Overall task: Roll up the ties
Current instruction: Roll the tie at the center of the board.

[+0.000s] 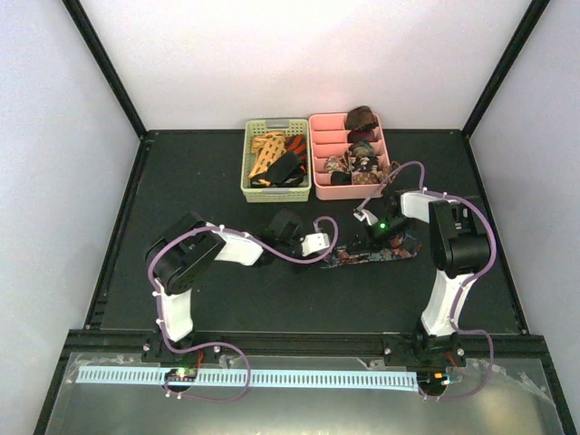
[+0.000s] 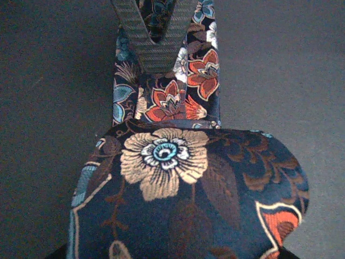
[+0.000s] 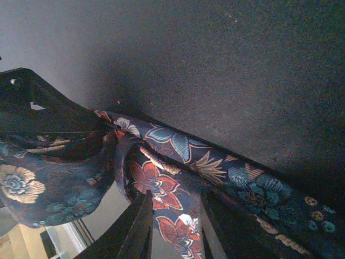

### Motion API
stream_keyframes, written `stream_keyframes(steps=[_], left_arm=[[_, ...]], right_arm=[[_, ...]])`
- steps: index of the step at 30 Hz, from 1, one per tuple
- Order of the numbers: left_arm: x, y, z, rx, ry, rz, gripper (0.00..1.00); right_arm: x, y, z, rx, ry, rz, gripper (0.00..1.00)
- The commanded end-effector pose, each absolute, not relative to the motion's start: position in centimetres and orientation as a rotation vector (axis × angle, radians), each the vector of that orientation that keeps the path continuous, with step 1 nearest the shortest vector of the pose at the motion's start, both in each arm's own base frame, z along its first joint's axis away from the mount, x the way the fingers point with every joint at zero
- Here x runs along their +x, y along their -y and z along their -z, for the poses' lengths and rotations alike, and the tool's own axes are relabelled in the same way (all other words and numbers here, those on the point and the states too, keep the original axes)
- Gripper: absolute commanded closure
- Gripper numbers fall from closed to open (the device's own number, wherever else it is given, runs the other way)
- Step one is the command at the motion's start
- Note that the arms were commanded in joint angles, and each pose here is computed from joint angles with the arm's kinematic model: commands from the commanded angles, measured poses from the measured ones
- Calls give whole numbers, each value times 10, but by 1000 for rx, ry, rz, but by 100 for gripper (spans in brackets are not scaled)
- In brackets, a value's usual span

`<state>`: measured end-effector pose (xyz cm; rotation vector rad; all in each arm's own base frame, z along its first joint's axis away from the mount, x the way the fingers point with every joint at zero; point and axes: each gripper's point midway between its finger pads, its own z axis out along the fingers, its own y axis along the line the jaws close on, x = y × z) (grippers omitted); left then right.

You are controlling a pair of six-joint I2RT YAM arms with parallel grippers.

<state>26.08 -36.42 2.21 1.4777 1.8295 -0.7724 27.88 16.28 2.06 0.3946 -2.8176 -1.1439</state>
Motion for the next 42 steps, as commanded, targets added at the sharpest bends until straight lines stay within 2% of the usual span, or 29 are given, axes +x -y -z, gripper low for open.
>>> stream_keyframes(steps=[1,7,12,15,17,20,23,36,42], left_arm=[[266,348,-26,1402,-1940,768,62],[277,348,-31,1327,-1960,781,62],[275,342,-13,1413,-1975,710,63],[271,337,2,1463,-2015,659,63],[268,333,13,1486,-2052,635,63],[264,331,20,1506,-2076,608,62],[263,330,23,1518,-2076,588,62],[261,334,25,1542,-2068,578,62],[261,335,24,1542,-2066,575,61]], right_arm=[[272,-148,-2,375,2844,981,72],[272,-149,-2,393,2843,970,72],[275,-150,-4,403,2849,975,72],[283,-158,-21,453,2863,1071,71],[288,-171,-44,488,2857,1233,65],[291,-190,-74,482,2807,1466,50],[288,-202,-81,490,2751,1534,45],[272,-234,-63,500,2651,1542,48],[268,-229,-42,493,2679,1417,67]])
